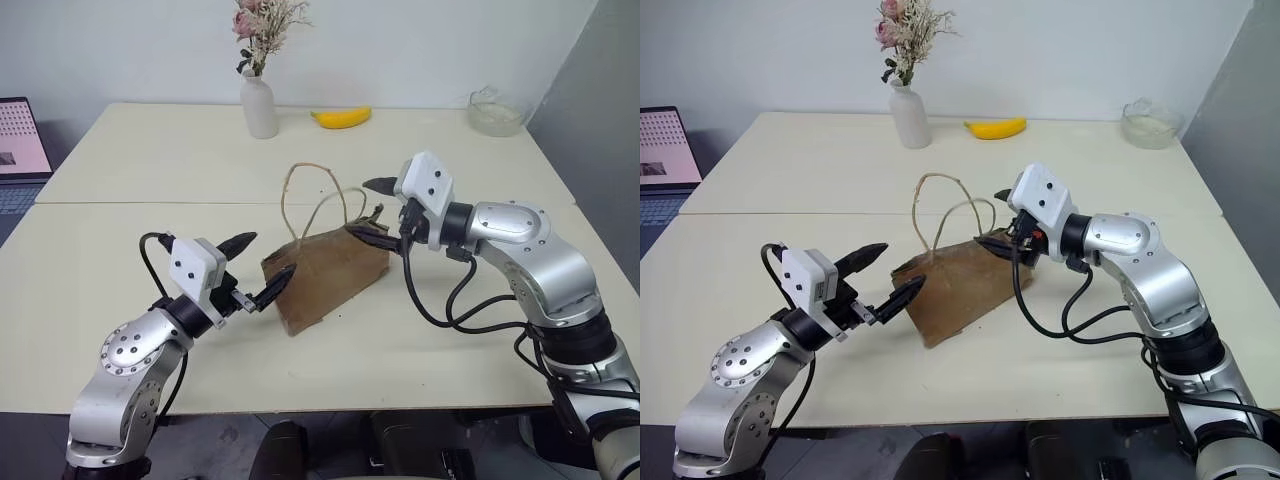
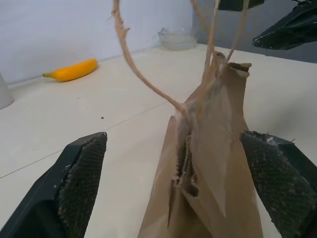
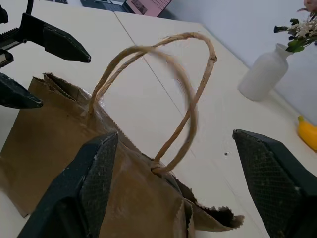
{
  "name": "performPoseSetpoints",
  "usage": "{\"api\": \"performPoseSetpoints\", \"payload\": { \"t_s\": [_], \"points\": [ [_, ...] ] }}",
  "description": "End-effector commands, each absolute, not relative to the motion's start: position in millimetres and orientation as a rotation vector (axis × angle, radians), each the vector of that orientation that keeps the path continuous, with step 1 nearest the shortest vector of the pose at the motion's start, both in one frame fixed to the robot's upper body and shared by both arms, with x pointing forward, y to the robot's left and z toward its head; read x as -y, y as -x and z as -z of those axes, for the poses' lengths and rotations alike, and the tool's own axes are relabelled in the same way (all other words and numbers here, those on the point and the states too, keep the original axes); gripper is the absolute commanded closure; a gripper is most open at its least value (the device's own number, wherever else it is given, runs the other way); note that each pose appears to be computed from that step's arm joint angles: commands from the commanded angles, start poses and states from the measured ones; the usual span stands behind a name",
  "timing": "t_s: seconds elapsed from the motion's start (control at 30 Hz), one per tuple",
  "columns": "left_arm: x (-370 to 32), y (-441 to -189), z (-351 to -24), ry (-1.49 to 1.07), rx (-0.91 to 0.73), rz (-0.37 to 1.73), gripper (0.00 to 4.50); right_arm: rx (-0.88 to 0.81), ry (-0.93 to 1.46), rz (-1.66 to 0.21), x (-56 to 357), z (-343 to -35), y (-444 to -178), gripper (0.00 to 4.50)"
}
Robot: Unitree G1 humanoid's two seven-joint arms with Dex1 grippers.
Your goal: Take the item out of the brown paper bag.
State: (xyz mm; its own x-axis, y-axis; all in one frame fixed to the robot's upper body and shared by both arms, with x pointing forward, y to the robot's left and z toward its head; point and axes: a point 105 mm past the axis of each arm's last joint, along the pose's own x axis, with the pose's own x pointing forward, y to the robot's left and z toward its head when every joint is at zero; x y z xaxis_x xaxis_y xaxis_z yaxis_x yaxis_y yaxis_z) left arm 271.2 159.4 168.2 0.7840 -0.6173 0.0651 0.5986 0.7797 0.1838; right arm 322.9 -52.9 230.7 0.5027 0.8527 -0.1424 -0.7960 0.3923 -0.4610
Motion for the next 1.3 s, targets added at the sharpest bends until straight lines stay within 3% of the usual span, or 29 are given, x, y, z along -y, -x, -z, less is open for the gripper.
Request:
{"api": "performPoseSetpoints", "payload": {
  "t_s": [0.03,0.23,0.5,0.7,0.8,0.97,1.2,1.3],
  "points": [
    [-157,-267,-175,-0.167,0.161,0.671,0.0,0.169,0.498,-1.054,55,-243,-321,0.65],
    [-159,-266,-179,-0.148,0.158,0.672,0.0,0.116,0.445,-1.212,63,-244,-300,0.65],
    [-158,-261,-172,-0.139,0.082,0.724,0.0,0.085,0.386,-1.274,70,-247,-284,0.65],
    [-157,-273,-167,-0.153,0.026,0.751,0.0,0.079,0.351,-1.323,67,-250,-271,0.65],
    [-154,-278,-162,-0.182,0.001,0.785,0.59,0.051,0.356,-1.355,68,-248,-263,0.61],
    [-145,-292,-158,-0.242,-0.016,0.868,2.19,-0.007,0.372,-1.356,77,-241,-253,0.61],
    [-138,-302,-162,-0.301,-0.017,0.993,4.47,0.232,0.355,-0.973,98,-274,-288,0.61],
    [-137,-304,-162,-0.305,-0.009,1.005,4.47,0.252,0.307,-0.953,98,-279,-289,0.61]
  ]
}}
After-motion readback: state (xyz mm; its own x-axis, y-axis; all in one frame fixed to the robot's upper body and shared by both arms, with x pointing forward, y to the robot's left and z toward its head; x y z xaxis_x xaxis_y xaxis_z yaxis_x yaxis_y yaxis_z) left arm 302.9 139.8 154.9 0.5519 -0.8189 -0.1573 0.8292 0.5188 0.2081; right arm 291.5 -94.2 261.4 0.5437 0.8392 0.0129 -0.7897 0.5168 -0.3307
